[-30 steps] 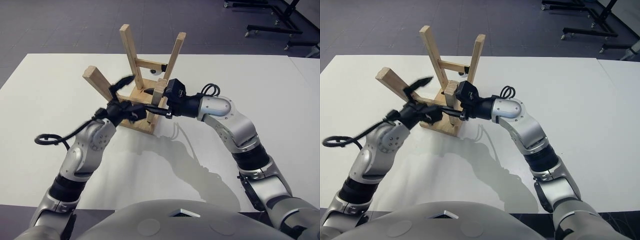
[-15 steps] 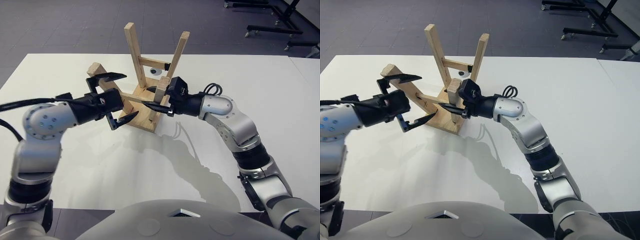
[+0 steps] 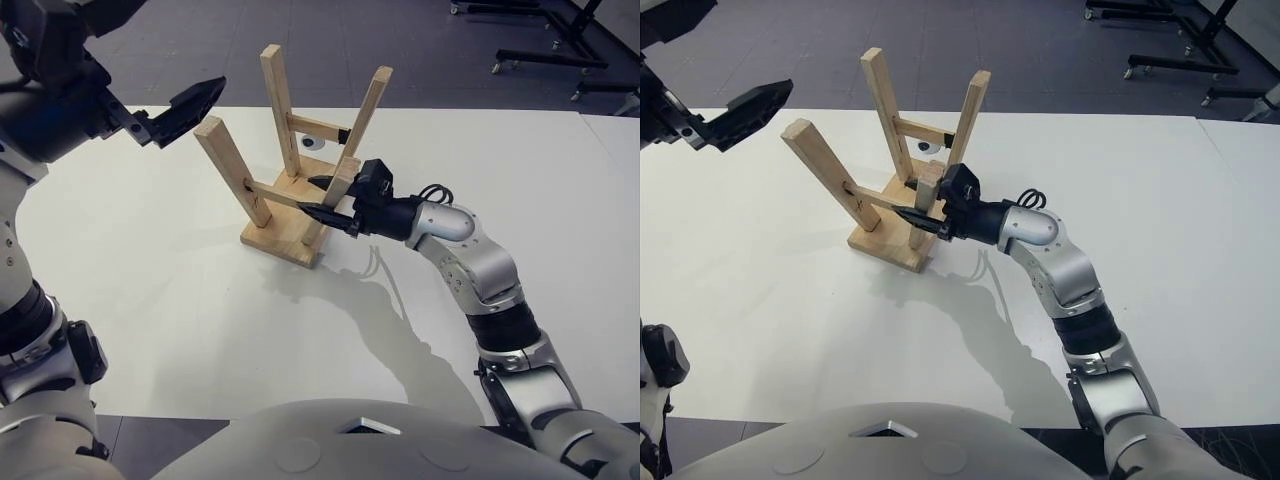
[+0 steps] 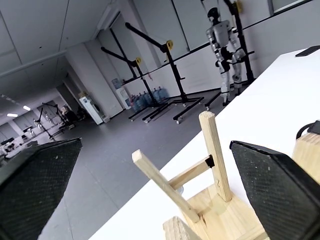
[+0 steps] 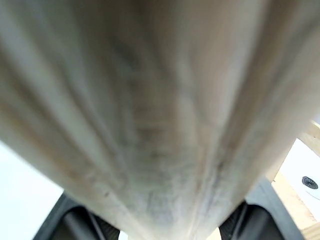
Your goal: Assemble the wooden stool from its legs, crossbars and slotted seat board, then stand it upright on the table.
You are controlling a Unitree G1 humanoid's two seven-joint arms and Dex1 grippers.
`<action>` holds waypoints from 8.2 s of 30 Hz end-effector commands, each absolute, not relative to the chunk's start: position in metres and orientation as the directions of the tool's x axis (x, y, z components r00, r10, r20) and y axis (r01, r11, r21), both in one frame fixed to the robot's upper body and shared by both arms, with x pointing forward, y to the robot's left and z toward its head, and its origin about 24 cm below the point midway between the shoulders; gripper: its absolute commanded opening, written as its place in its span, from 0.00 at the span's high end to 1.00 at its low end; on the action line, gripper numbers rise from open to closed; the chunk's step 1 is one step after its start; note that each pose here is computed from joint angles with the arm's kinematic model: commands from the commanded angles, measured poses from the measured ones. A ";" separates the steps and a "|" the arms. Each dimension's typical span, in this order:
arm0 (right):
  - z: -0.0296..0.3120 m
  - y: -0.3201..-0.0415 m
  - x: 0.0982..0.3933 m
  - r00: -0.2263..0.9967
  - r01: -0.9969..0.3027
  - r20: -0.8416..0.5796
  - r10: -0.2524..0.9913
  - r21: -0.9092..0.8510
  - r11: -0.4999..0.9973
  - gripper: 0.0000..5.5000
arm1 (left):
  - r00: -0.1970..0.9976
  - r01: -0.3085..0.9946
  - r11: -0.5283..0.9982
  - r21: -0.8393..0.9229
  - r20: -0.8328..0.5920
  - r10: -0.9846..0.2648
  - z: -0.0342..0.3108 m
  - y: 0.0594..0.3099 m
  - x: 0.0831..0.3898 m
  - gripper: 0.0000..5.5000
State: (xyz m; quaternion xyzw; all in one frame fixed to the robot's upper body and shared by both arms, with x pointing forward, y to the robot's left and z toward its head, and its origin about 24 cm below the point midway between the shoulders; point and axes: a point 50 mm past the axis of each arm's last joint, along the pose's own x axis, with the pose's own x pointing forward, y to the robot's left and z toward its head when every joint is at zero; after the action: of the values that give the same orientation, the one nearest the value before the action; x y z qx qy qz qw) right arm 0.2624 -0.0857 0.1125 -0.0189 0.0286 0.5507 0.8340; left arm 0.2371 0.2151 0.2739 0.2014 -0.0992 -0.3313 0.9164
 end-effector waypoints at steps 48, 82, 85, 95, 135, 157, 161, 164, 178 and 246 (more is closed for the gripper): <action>0.066 -0.185 0.386 0.980 -0.116 -0.194 0.050 -0.342 0.932 0.06 | 0.696 0.681 0.714 0.163 -0.448 -0.561 0.077 0.121 0.204 0.02; 0.037 -0.180 0.361 0.888 -0.368 -0.336 0.315 -0.106 0.924 0.06 | 0.601 0.748 0.600 0.284 -0.673 -0.431 0.091 0.278 0.188 0.02; 0.030 -0.181 0.356 0.887 -0.344 -0.350 0.300 -0.069 0.937 0.06 | 0.773 0.522 0.729 0.443 -0.606 -0.186 0.122 0.345 0.206 0.02; 0.038 -0.133 0.371 0.875 -0.349 -0.354 0.330 0.011 0.937 0.06 | 0.900 0.062 0.849 0.524 -0.398 0.180 0.056 0.337 0.292 0.02; 0.042 -0.207 0.263 0.559 -0.751 -0.628 0.542 -0.105 0.652 0.06 | 0.792 0.524 0.750 0.405 -0.556 -0.253 -0.006 0.219 0.234 0.02; 0.164 -0.304 0.244 0.369 -0.917 -0.097 0.925 0.124 0.379 0.06 | 0.354 0.928 0.367 -0.068 -0.151 -0.923 0.162 0.289 0.198 0.02; 0.153 -0.271 0.237 0.251 -0.954 -0.047 0.967 0.155 0.255 0.06 | 0.262 0.962 0.268 -0.048 -0.097 -0.960 0.166 0.255 0.200 0.02; 0.142 -0.254 0.232 0.193 -0.963 -0.044 0.980 0.184 0.198 0.06 | 0.208 0.978 0.210 -0.017 -0.073 -0.975 0.170 0.238 0.204 0.02; 0.143 -0.208 0.231 0.089 -0.985 0.029 0.996 0.154 0.083 0.06 | 0.137 0.990 0.138 -0.026 -0.059 -0.989 0.163 0.214 0.215 0.02; 0.161 -0.170 0.283 0.208 -0.527 0.060 0.976 0.848 0.060 0.77 | 0.329 0.739 0.291 -0.607 -0.053 -0.943 0.157 0.201 0.260 0.78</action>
State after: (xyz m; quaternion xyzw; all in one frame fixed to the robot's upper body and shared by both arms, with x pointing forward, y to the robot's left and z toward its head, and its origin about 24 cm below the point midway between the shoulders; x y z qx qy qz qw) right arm 0.2812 -0.1807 0.1726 0.3896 0.2429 0.5716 0.6801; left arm 0.2475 0.1991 0.1661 -0.2416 0.1869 -0.5921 0.7457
